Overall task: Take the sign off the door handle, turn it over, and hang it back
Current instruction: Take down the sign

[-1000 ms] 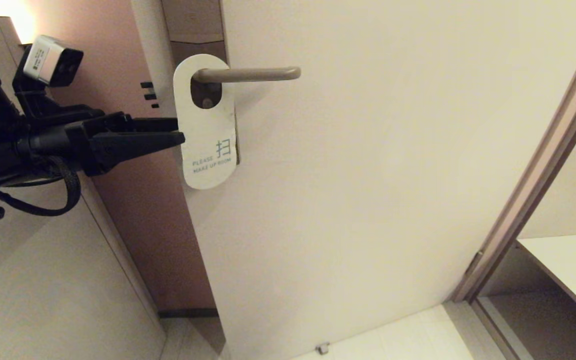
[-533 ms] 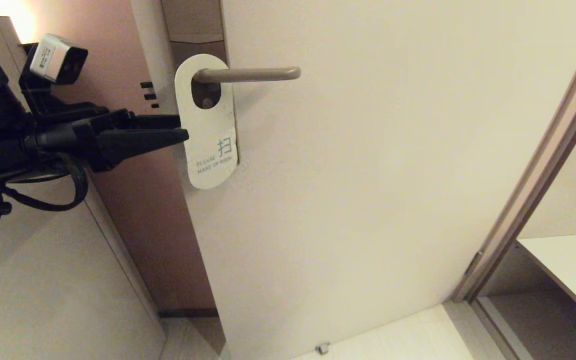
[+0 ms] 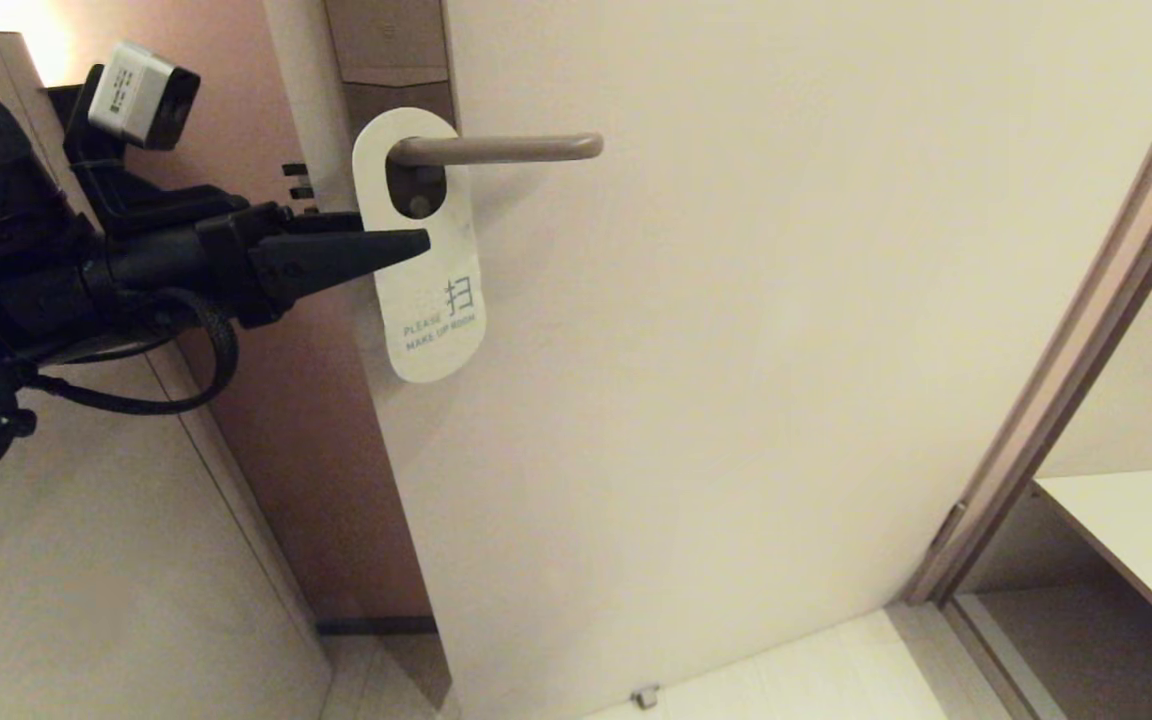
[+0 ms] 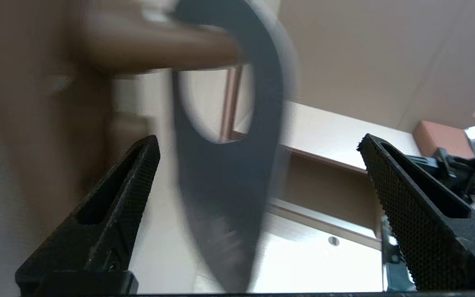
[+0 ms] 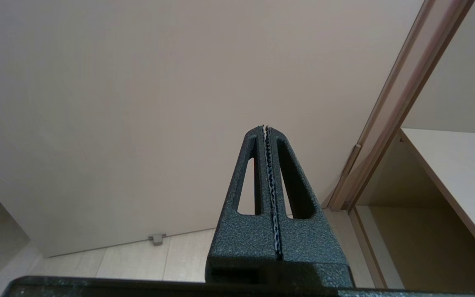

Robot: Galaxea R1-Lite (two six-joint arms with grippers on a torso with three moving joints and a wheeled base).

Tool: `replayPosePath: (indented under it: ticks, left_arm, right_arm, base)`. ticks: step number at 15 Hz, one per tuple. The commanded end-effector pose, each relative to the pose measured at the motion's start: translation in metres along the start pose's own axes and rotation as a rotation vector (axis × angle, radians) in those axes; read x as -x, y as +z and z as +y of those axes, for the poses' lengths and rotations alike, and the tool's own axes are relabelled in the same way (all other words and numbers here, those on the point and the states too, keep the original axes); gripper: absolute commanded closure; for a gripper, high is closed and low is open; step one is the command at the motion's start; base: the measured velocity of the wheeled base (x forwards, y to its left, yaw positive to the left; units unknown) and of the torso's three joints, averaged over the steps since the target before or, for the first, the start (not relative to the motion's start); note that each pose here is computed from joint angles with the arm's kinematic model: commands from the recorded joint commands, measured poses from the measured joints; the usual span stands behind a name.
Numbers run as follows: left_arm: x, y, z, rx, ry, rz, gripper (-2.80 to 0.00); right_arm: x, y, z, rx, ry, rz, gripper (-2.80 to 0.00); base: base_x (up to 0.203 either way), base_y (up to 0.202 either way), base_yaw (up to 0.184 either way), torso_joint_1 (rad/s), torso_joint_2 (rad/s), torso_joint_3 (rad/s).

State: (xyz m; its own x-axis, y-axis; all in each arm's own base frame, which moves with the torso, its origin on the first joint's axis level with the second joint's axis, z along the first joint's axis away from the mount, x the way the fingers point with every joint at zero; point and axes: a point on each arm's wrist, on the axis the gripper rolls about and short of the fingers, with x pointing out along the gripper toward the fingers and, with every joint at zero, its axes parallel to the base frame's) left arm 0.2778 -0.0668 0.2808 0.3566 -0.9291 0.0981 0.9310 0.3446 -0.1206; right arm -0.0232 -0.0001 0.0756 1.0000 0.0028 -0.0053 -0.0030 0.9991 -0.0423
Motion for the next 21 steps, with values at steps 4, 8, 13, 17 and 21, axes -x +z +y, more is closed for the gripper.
replayPosePath:
  ticks: [4, 8, 13, 17, 21]
  left_arm:
    - [0.009, -0.001, -0.019, -0.001, 0.015, -0.007, -2.80]
    - [0.019, -0.011, -0.030, 0.024, 0.076, -0.008, -2.80]
    - [0.021, -0.016, -0.031, 0.017, 0.164, -0.018, -2.80]
    - [0.017, -0.027, -0.031, -0.037, 0.294, 0.056, -2.80]
    - [0.005, -0.025, -0.038, -0.050, 0.275, 0.053, -2.80]
  right_arm:
    - [0.000, 0.000, 0.000, 0.001, 0.000, 0.001, 0.00]
    - [0.000, 0.000, 0.000, 0.001, 0.000, 0.001, 0.00]
    - [0.000, 0.000, 0.000, 0.001, 0.000, 0.001, 0.00]
    - [0.000, 0.000, 0.000, 0.001, 0.000, 0.001, 0.00]
    - [0.000, 0.000, 0.000, 0.001, 0.000, 0.001, 0.00]
  base:
    - [0.000, 0.000, 0.000, 0.000, 0.00, 0.000]
    - [0.000, 0.000, 0.000, 0.000, 0.00, 0.000]
    - [0.000, 0.000, 0.000, 0.000, 0.00, 0.000]
    - [0.000, 0.000, 0.000, 0.000, 0.00, 0.000]
    - [0.000, 0.000, 0.000, 0.000, 0.00, 0.000]
